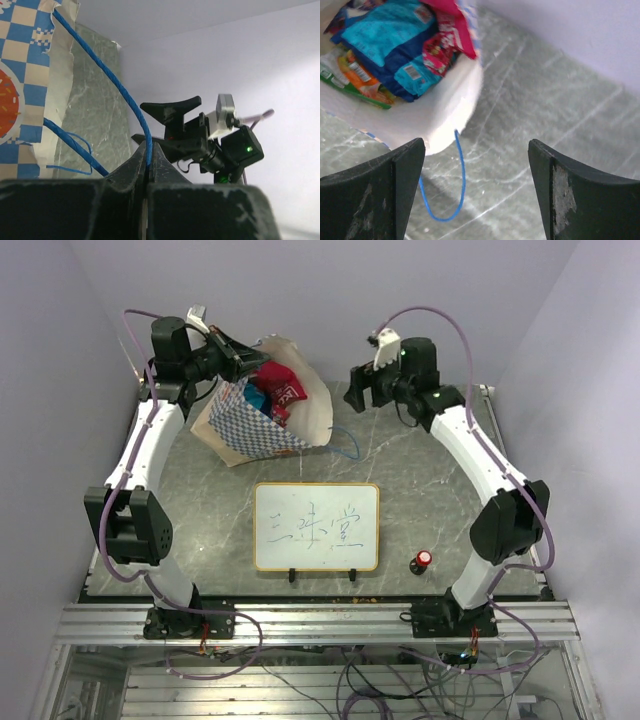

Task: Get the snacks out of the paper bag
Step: Adjust the paper bag at the center of the board, then take out the snack from the paper bag.

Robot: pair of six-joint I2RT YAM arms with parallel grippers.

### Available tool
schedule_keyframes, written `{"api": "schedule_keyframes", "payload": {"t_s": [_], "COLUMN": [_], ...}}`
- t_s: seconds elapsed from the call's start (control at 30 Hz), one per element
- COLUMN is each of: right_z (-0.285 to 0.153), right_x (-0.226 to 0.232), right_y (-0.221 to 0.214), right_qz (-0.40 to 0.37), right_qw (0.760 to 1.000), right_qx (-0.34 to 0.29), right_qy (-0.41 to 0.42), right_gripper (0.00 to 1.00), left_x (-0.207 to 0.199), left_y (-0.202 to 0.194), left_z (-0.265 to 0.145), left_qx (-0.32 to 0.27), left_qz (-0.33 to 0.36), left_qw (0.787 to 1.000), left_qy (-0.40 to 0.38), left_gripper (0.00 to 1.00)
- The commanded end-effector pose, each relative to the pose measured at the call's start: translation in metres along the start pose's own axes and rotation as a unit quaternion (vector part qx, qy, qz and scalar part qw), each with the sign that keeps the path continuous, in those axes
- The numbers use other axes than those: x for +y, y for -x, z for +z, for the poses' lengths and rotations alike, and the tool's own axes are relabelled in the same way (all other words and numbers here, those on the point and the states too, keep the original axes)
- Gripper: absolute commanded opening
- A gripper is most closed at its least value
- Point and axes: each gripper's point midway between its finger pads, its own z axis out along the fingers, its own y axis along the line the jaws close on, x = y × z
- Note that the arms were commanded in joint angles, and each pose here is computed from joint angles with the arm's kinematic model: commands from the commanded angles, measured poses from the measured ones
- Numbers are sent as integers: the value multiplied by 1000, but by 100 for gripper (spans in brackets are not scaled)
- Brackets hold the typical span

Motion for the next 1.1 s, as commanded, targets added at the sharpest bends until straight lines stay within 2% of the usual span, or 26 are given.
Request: {"api": "schedule_keyframes", "payload": {"t_s": [0.0, 0.07, 0.13, 0.23, 0.3, 0.73, 1.07], "right_z": [18, 25, 34, 55, 67, 148, 198], "right_x": [65, 94, 109, 130, 137, 159, 138], "right_y": [36, 47, 60, 66, 67, 70, 71], "right_qz": [-212, -266, -287, -334, -357, -404, -429], "right_qw": [965, 941, 925, 896, 879, 815, 818], "right_qx": [-131, -184, -217, -229, -241, -326, -339], "right_qy": [80, 101, 121, 183, 205, 256, 176], "right_gripper": [85, 90, 91, 81, 78, 78, 88], "left_x": [-24, -25, -27, -31, -34, -47, -48], "left_y": [-7, -10, -10, -6, -5, -15, -23], "left_z": [-10, -11, -13, -13, -10, -6, -8], "left_qx": [9, 14, 14, 12, 14, 39, 54], "left_qz": [28, 22, 24, 34, 31, 25, 24], "left_qw": [1000, 1000, 1000, 999, 999, 999, 998], "left_qy": [-5, -7, -6, -2, -9, -24, -25], "left_gripper": [7, 7, 7, 7, 7, 7, 7]}}
